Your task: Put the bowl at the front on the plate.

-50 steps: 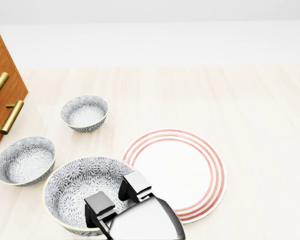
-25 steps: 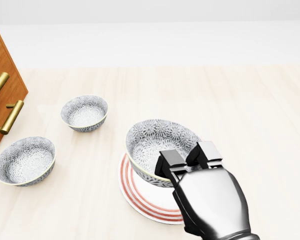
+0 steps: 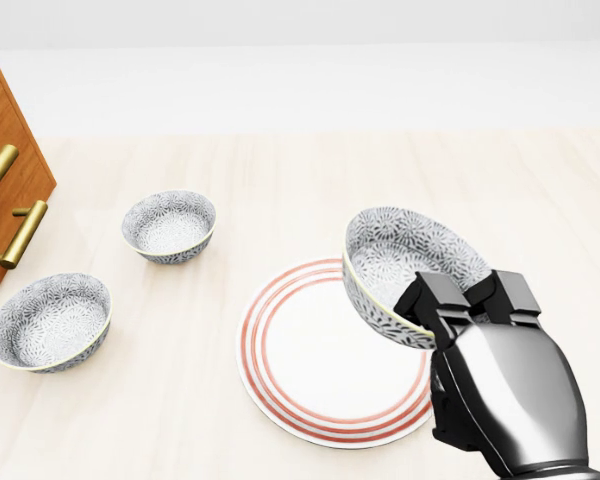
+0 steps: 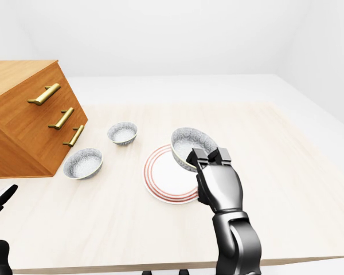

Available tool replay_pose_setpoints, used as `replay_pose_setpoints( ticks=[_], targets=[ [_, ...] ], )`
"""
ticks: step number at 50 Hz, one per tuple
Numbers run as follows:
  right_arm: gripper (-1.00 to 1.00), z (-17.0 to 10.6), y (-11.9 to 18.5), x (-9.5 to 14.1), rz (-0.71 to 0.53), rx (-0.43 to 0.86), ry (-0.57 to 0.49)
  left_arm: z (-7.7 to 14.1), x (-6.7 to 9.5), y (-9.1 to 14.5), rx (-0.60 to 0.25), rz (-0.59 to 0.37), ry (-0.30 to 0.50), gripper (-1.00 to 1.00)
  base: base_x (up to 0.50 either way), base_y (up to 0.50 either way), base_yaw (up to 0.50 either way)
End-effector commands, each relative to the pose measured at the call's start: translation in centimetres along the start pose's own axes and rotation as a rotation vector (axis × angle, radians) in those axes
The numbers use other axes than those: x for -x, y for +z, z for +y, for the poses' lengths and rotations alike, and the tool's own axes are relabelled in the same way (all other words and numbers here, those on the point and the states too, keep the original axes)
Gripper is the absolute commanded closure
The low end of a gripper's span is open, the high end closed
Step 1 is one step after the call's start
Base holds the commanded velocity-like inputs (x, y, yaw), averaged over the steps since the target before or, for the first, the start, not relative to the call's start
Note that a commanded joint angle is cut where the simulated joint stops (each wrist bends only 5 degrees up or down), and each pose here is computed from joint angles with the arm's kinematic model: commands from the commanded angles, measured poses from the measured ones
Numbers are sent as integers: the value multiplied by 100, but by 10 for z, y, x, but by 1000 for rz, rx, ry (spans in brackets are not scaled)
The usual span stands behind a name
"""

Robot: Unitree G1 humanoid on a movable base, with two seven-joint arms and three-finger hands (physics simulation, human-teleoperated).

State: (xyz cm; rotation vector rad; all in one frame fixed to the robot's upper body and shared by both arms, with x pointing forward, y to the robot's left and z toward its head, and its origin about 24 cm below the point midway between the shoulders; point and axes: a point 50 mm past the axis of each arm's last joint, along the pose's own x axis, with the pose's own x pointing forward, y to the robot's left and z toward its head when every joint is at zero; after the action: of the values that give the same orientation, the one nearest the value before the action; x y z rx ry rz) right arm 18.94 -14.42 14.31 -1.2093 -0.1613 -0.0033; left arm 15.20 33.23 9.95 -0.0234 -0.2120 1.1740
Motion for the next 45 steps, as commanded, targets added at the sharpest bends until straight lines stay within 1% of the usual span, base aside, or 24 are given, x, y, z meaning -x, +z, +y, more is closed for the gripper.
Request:
replay_pose_setpoints(
  ticks=[1, 6, 45],
  targets=[
    [100, -14, -14, 7, 84, 51, -58, -1, 0, -3, -10, 10, -1, -100, 0, 0, 0],
    [100, -14, -13, 11, 94, 45, -67, -1, 0, -1, -5, 5, 0, -100, 0, 0, 0],
    [100, -14, -13, 11, 93, 45, -67, -1, 0, -1, -5, 5, 1, -100, 0, 0, 0]
  ],
)
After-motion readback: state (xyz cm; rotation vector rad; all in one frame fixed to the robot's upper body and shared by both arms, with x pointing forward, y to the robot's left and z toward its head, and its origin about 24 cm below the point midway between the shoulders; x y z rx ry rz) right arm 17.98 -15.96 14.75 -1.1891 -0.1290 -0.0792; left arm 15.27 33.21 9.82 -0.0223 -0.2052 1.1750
